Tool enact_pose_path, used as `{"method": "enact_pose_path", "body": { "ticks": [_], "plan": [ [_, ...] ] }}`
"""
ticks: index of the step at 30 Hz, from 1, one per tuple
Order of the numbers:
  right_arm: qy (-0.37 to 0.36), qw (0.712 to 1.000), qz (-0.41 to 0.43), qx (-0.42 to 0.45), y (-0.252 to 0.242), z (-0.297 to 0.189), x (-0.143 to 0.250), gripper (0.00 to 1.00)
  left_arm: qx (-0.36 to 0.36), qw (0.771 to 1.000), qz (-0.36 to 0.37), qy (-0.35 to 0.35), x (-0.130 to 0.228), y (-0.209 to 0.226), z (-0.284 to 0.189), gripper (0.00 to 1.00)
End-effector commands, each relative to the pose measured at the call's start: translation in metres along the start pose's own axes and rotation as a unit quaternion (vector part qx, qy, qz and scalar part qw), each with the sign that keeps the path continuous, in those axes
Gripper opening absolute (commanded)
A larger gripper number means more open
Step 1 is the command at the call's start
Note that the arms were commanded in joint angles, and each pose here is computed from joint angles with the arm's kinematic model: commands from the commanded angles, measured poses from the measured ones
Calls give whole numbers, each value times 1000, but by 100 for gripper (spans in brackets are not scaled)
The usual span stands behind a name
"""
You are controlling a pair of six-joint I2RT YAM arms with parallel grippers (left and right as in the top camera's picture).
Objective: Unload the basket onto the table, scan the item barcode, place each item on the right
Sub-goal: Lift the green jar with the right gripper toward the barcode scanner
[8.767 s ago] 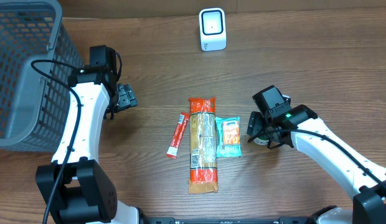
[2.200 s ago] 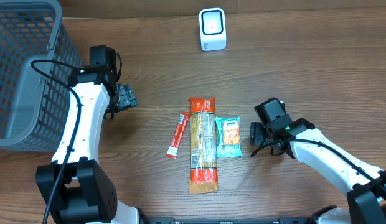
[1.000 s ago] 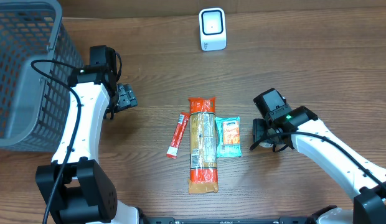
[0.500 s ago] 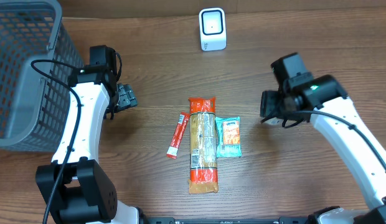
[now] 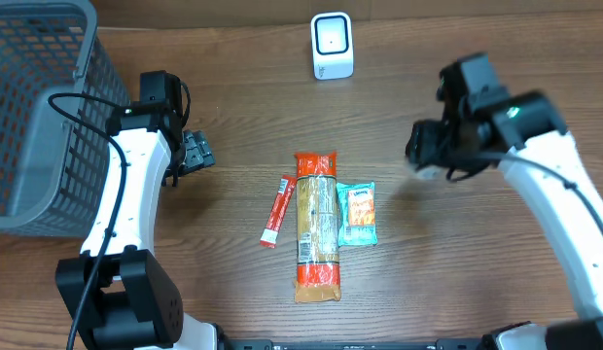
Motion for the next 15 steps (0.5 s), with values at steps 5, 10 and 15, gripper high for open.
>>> {"method": "enact_pose_path", "body": {
  "ticks": [5,10,15],
  "plan": [
    [11,1000,-11,-5,16,-40,-57,4,5,1000,8,-19,-5,1,-11,100],
    [-30,999,-28,-20,32,-23,-94,4,5,1000,8,-19,-5,1,-11,100],
    [-113,990,-65,-51,58,-5,-130,4,5,1000,8,-19,-5,1,-11,100]
  ]
}}
Point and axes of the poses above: each gripper's point midway between its finger pads, its own z axis out along the fingers, its own y axis along the line the jaws close on, x = y × z, the point moved 6 cm from there along -z, back along the fingers, and after that the axes turned 5 degrees about -z, right-handed, at the moved point
